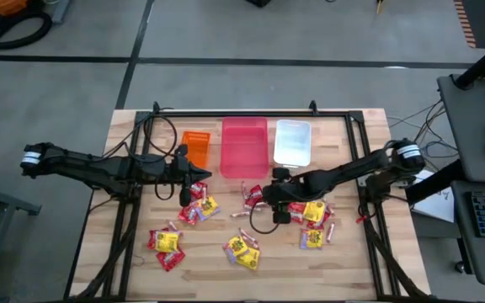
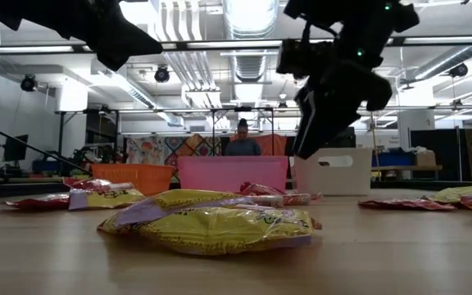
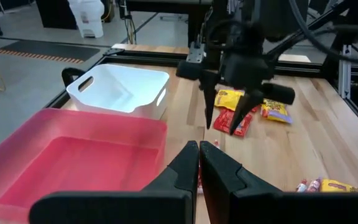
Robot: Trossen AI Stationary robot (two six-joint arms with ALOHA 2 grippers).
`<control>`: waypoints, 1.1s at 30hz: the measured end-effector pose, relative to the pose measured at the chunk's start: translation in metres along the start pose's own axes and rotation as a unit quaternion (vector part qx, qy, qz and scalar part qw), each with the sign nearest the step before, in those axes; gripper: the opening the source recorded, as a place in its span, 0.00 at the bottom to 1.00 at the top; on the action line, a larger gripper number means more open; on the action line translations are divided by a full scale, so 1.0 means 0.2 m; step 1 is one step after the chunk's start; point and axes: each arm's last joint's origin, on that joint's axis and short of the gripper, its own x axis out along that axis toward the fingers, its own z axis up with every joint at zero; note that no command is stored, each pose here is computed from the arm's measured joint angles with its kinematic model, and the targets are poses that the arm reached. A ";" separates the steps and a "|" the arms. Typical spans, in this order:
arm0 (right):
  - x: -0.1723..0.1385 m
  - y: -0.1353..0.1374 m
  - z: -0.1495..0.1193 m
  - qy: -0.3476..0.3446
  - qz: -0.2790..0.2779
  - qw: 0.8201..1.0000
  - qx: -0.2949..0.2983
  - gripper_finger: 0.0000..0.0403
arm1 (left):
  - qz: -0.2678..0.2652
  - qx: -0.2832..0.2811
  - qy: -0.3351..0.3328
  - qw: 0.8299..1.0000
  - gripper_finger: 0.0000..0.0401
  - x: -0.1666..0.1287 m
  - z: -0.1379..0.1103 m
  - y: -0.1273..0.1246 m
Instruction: Organize candy in baskets
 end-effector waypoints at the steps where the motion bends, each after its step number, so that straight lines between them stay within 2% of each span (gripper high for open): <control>1: 0.02 0.00 0.01 0.003 0.000 1.000 -0.004 0.45 | 0.000 0.000 0.000 1.000 0.00 0.00 0.00 0.00; 11: 0.14 0.03 0.01 0.032 -0.001 0.999 -0.026 0.36 | 0.000 0.000 0.001 1.000 0.00 0.00 0.00 0.00; 27: 0.28 0.06 -0.03 0.062 0.024 0.998 -0.021 0.24 | -0.001 -0.001 -0.005 1.000 0.00 0.00 0.00 0.00; 33: 0.28 0.05 -0.03 0.064 0.025 0.998 -0.009 0.10 | -0.001 0.000 -0.003 1.000 0.00 0.01 0.00 0.00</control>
